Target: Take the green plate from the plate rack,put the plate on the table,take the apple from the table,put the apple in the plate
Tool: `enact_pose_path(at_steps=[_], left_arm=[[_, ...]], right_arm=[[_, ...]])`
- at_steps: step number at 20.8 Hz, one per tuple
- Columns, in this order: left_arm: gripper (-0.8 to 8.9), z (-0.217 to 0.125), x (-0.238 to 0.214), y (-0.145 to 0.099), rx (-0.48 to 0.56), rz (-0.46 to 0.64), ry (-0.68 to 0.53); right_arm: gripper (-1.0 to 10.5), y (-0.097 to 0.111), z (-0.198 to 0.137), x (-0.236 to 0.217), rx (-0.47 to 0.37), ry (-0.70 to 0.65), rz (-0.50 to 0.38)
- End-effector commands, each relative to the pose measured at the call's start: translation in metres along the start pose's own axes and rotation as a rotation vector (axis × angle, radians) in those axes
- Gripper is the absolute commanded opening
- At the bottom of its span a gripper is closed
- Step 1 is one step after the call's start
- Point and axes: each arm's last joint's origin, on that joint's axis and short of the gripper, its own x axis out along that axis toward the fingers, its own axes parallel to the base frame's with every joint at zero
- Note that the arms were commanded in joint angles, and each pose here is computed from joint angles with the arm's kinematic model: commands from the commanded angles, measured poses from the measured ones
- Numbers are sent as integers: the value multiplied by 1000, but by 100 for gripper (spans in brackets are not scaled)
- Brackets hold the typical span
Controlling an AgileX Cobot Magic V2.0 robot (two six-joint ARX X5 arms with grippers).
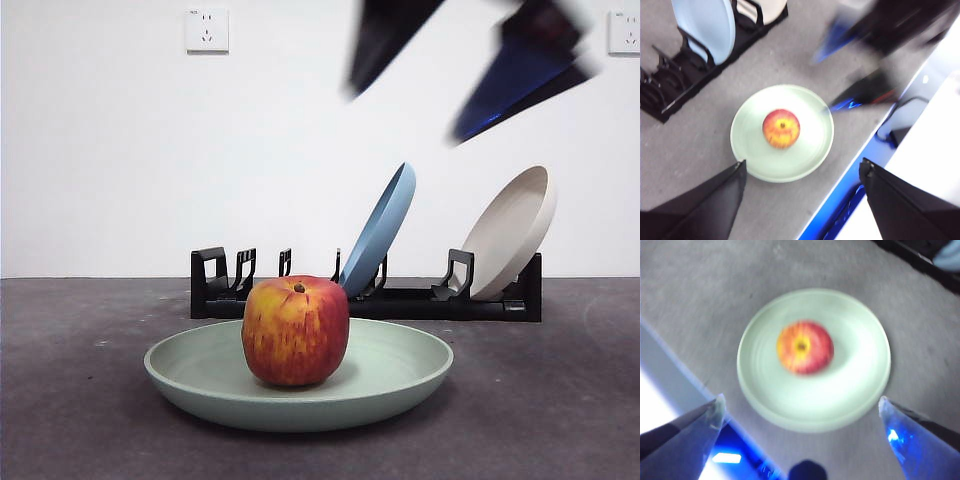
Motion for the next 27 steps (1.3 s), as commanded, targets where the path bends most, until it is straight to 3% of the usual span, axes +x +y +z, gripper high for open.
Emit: enact_pose_path(at_steps=[1,11,13,16,17,27], left_arm=[[377,-3,0,0,2,-1,25],[366,-11,-1,-1,21,-101,134],[249,-12,-1,-2,22,-127,148],[-27,-13,-1,-2,21,-144,153],[-6,-13,-1,-3,21,-151,155],[-3,-14,-1,-2,25,-145,171]], right_arm=[[532,2,-17,-26,6,38,49],[521,6,-60,-77,44,164,209],[409,6,-64,-80,48,179,218],[96,6,-66,-82,48,186,217],[-9,6,-67,-82,48,184,217],[1,6,-66,-82,47,177,215]])
